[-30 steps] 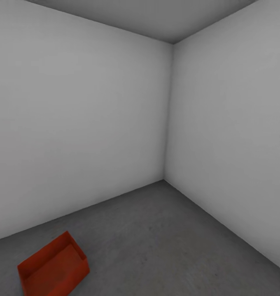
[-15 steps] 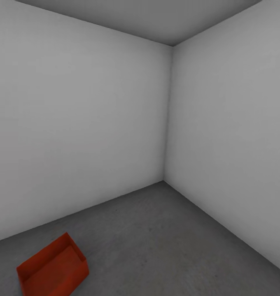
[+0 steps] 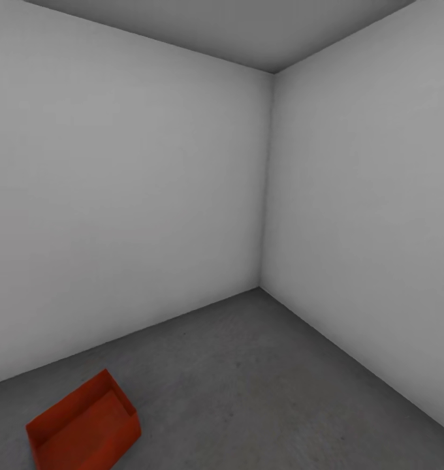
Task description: Move the two storage containers from the living room to the garage. In the garage, place one container on the floor and stack the other container on top of it (either order is fine).
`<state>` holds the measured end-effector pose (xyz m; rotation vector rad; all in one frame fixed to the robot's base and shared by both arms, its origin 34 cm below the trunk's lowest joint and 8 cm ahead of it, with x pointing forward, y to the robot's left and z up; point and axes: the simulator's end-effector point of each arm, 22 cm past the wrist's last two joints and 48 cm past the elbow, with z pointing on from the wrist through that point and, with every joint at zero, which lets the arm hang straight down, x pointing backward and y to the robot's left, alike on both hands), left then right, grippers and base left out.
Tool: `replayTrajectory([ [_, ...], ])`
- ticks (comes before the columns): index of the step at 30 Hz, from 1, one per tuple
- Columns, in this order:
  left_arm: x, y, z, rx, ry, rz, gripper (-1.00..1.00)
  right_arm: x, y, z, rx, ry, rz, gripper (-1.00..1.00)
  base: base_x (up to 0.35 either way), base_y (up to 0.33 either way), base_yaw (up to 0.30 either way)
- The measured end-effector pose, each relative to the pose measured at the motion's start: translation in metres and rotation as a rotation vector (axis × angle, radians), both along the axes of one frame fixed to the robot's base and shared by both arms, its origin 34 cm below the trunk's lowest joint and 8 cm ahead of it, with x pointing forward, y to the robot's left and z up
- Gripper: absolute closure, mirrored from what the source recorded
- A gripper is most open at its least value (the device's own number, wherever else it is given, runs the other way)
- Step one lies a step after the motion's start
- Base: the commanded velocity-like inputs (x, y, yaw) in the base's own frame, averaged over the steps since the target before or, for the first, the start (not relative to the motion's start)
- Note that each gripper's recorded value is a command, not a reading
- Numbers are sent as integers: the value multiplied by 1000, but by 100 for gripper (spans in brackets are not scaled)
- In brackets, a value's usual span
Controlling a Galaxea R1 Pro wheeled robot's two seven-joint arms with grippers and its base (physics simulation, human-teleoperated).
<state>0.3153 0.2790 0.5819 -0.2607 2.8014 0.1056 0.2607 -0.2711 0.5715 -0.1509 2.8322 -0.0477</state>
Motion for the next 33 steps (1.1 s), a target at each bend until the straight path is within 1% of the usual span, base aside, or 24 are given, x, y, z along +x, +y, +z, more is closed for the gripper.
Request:
replayTrajectory([
  [3, 0, 0, 0, 0, 0, 0, -100, 0, 0, 0, -2, -2, -12, -100, 0, 0, -128],
  [8, 1, 0, 1, 0, -3, 0, -100, 1, -1, 1, -4, -5, -16, -100, 0, 0, -228],
  [33, 6, 0, 3, 0, -18, -1, -100, 6, -2, 2, -4, -18, -19, -100, 0, 0, -272],
])
